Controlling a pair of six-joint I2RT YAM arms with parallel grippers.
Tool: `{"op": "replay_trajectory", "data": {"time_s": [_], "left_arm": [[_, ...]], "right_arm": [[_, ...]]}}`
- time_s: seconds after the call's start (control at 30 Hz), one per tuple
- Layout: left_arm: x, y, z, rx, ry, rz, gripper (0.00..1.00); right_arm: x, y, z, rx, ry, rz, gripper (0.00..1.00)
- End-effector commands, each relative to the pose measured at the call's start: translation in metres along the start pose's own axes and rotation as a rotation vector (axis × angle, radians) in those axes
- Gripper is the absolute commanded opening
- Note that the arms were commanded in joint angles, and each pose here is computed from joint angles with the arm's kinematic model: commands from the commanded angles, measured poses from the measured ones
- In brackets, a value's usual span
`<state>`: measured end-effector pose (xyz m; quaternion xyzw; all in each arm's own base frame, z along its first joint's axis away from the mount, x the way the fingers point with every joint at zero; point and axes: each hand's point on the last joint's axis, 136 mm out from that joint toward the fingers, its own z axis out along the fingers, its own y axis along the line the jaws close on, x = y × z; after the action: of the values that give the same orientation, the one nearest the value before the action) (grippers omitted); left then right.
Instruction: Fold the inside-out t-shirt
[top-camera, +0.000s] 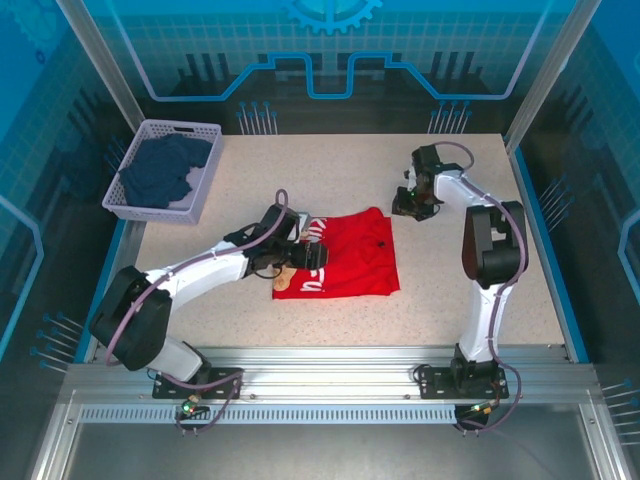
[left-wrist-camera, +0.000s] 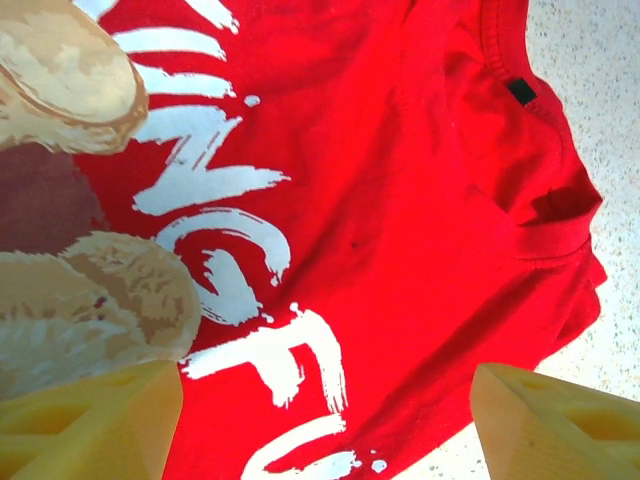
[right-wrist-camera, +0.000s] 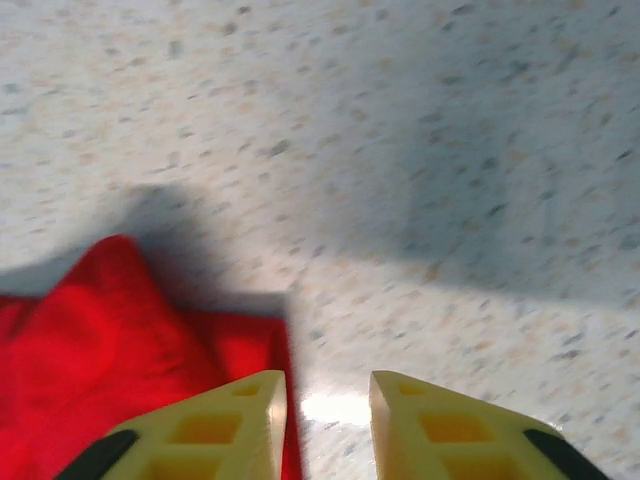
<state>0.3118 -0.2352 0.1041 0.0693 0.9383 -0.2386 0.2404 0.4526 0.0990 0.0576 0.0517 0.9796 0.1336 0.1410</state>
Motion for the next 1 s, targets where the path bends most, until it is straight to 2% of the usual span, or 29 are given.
{"op": "replay_trajectory", "data": {"time_s": [0.0, 0.07, 0.2, 0.43, 0.57, 0.7, 0.8, 0.9, 0.97], "left_arm": [[-0.013, 0.003, -0.003, -0.026, -0.005, -0.011, 0.78], [-0.011, 0.004, -0.001, -0.027, 0.002, -0.015, 0.77], [-0.007, 0.008, -0.001, -0.042, 0.018, -0.017, 0.78], [-0.002, 0.029, -0.001, -0.077, 0.061, -0.058, 0.80], [0.000, 0.037, -0.003, -0.099, 0.080, -0.065, 0.81], [-0.008, 0.036, -0.004, -0.091, 0.065, -0.066, 0.84], [-0.017, 0.033, 0.000, -0.080, 0.064, -0.063, 0.85], [-0.029, 0.035, 0.011, -0.073, 0.073, -0.072, 0.85], [-0.040, 0.039, 0.022, -0.060, 0.086, -0.097, 0.84]], "right_arm": [[0.001, 0.043, -0.012, -0.108, -0.018, -0.085, 0.41], [0.003, 0.045, 0.001, -0.098, 0.009, -0.083, 0.43], [0.008, 0.043, 0.021, -0.085, 0.058, -0.071, 0.38], [0.009, 0.015, 0.026, -0.005, 0.083, -0.044, 0.10], [0.007, -0.007, 0.019, 0.048, 0.086, -0.022, 0.05], [0.001, -0.015, 0.001, 0.095, 0.053, -0.042, 0.09], [0.000, -0.001, -0.022, 0.064, 0.009, -0.064, 0.17], [0.028, 0.027, -0.038, -0.032, 0.002, -0.100, 0.28], [0.062, 0.044, -0.041, -0.094, 0.037, -0.103, 0.35]]}}
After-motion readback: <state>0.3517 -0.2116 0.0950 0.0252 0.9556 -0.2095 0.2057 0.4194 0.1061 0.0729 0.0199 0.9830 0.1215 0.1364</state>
